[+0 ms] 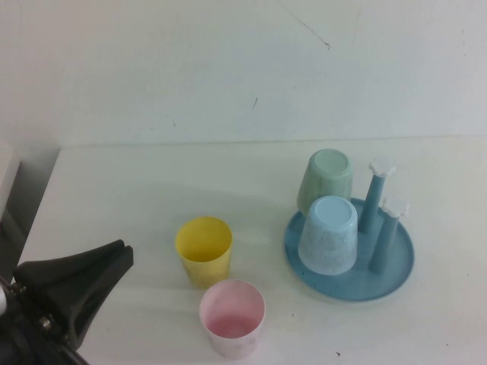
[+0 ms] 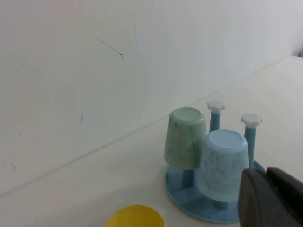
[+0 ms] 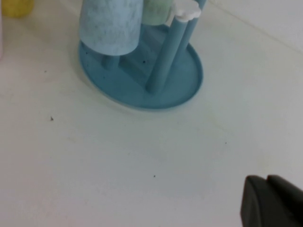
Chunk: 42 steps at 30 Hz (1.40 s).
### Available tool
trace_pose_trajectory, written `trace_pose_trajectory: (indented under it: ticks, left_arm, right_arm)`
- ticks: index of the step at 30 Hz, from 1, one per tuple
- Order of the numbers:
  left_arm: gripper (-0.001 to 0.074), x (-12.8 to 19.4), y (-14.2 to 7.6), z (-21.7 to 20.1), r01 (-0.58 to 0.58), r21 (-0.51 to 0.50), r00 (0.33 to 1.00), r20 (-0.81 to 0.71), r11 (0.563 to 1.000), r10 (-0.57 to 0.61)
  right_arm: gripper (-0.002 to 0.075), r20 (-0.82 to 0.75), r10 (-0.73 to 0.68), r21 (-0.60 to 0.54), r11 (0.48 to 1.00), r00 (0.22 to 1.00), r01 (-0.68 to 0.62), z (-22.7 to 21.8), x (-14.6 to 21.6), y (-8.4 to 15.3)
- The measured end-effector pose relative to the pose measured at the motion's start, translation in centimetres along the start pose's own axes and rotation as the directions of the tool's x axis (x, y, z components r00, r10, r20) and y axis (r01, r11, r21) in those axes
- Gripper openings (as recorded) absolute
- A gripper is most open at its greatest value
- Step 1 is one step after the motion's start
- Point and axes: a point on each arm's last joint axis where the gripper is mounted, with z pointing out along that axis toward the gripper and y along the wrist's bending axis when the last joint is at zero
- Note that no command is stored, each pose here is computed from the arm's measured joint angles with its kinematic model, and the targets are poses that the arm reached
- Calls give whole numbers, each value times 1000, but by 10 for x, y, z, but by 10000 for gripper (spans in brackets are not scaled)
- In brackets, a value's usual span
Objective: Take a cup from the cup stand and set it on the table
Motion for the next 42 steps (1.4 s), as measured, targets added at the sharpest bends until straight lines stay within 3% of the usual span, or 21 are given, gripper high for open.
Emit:
trace_pose_trajectory:
  ticks: [20,23,27,35,42]
  left_arm:
    - [-1,10,-2,-2,1,28,996,-84,1000,1]
    - [-1,8,-1,-8,-57,16,997,-57,998,57]
    - [-1,9,8,-19,-136,-82,990,37,987,140]
    - [-1,39,27,-45,-141,-352,980,82,925,180]
    - [-1,79,32,-58,-29,-477,988,118,879,97]
  right_arm:
    - [-1,-52,7,-48,999,999,-10,2,7,5]
    - [-1,-53,7,-49,999,999,-10,2,7,5]
    - [-1,-53,7,-49,999,999,-10,2,7,5]
    - [-1,-53,9,-50,999,999,-11,2,7,5]
    - [-1,-53,9,-50,999,999,-11,2,7,5]
